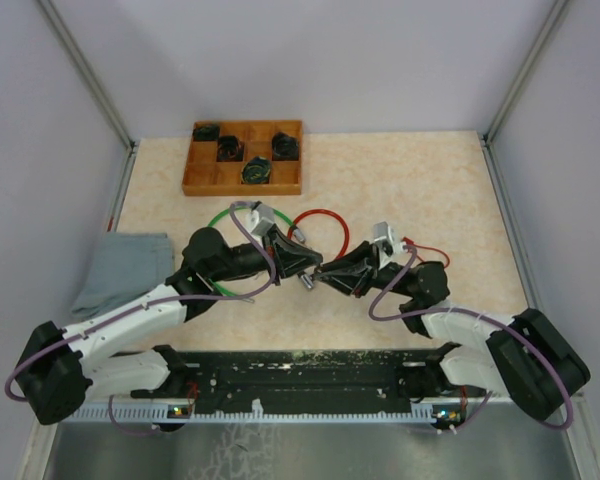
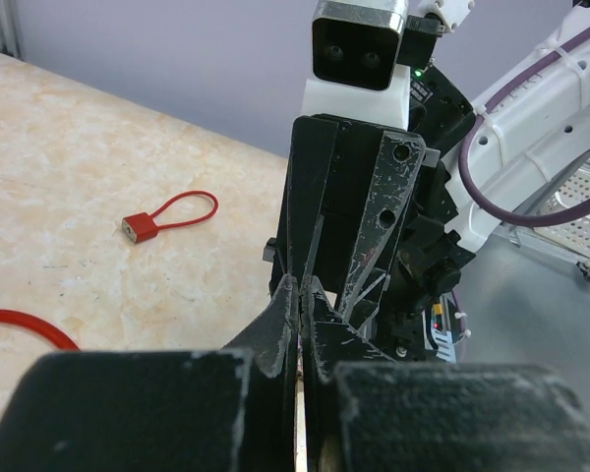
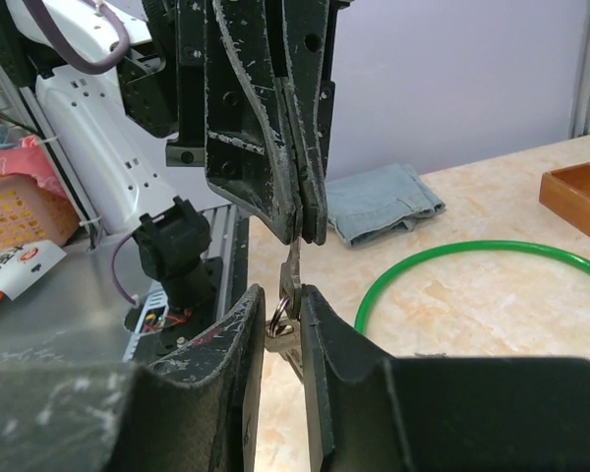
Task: Unlock with the key
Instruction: Adjust the key.
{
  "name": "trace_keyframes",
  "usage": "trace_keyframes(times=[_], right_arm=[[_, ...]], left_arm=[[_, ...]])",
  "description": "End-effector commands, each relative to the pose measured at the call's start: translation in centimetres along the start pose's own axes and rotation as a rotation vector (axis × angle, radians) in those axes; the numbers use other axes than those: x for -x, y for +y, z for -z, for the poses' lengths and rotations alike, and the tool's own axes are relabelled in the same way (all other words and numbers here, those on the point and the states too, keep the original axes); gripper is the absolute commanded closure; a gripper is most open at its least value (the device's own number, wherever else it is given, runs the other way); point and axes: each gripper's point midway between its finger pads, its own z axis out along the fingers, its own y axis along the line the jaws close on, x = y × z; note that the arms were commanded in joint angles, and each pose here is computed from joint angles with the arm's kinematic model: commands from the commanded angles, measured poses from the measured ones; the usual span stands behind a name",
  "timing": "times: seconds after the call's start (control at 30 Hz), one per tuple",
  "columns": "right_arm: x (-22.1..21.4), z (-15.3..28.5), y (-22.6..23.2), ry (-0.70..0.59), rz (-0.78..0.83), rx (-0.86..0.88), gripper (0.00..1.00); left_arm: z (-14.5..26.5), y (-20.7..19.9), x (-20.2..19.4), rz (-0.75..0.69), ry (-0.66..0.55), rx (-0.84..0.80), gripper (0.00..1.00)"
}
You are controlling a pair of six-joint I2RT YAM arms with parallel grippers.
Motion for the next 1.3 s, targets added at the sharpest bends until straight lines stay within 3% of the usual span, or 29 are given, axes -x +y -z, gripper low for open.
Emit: trace_keyframes(times=[0.0,0.33,0.63,0.73,0.93,0.97,1.03,1.17,1.27], right_arm=[[3.0,-0.8,1.1,-0.074,0.088,0.061,0.78],[3.1,-0.8,1.2,-0.079,0.073,0.06,0.8],[3.3,-0.7,1.1,-0.092,0.057,0.044,0.91],[3.4,-0.7,1.1,-0.095,0.045,0.04,0.99],[3.5,-0.4,1.0,-0.106,0.027,0.024,1.0],[3.5,-0.3,0.9,-0.105,0.022,0.017,1.0],[3.3,-0.2,0.5,-0.096,0.007,-0.003,1.0],[1.8,0.2,-1.0,-0.027,-0.077,-0.095,1.0],[0.6,1.0,-2.1,0.017,-0.121,-0.181,1.0]], left_arm=[[-0.1,-0.4,0.3,-0.006,-0.025,-0.024,1.0],[-0.2,-0.1,0.3,-0.008,-0.029,-0.01,1.0],[0.1,-0.1,0.3,-0.011,-0.038,-0.001,1.0],[0.1,0.1,0.0,-0.007,-0.035,0.006,1.0],[0.3,1.1,-0.1,0.01,-0.048,0.063,0.99],[0.5,1.5,-0.1,0.017,-0.054,0.089,0.94],[0.8,2.6,0.2,0.037,-0.073,0.168,0.72],[1.8,5.3,-0.2,0.093,-0.055,0.345,0.5],[2.5,7.5,-1.7,0.166,0.029,0.497,0.38]])
